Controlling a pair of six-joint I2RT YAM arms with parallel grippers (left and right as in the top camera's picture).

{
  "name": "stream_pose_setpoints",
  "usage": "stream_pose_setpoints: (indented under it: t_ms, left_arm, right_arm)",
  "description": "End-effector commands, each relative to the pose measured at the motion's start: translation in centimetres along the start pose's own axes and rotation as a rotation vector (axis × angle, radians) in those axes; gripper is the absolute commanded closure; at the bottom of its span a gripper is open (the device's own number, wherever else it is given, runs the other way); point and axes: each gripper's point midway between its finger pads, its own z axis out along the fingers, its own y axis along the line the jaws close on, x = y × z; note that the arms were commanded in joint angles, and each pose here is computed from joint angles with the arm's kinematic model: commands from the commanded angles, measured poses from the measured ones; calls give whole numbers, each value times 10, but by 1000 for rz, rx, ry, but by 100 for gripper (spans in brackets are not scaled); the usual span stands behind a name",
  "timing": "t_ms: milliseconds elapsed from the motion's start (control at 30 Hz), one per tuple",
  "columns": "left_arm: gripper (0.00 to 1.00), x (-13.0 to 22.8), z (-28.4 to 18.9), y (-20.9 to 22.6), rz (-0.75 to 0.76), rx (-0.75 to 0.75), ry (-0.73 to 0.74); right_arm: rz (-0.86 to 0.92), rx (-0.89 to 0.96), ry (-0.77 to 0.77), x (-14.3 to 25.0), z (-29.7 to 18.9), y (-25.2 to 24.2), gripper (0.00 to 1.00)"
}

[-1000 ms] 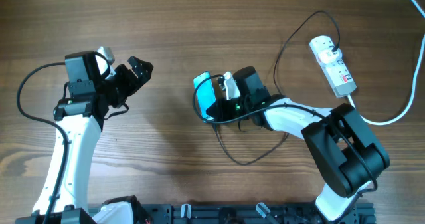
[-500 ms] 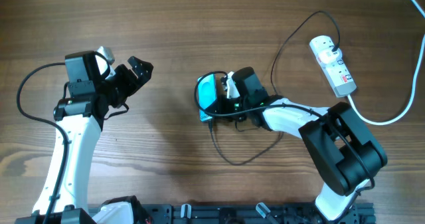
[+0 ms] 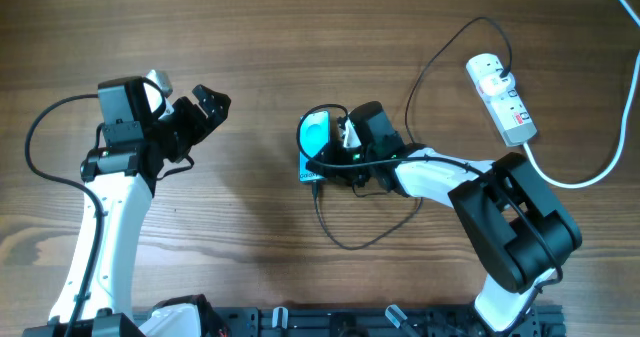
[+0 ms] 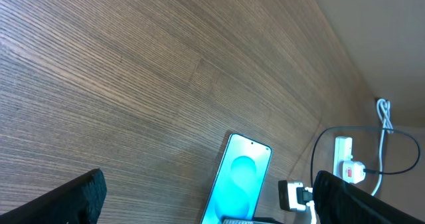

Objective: Plug charger to phone and switch on socket
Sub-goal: 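Lower the phone with the right gripper flat onto the table, then open the right gripper and release the phone on the table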

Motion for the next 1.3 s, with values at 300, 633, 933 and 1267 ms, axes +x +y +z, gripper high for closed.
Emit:
stream_pose_setpoints:
  t_ms: [300,633,933,1267]
  left_arm:
    - [0,-3,0,4,15,-15,-8]
    - [0,-3,0,4,15,-15,-8]
    - [0,-3,0,4,15,-15,-8]
    - [0,-3,0,4,15,-15,-8]
  right_arm:
    - [-14,145,-41,-3,2,-34,57]
    - [-11,291,-56,0,-4,-64,42]
    - [-32,327,-70,-2,-7,-71,34]
    - [-30,354,-86,-5,-8,-76,25]
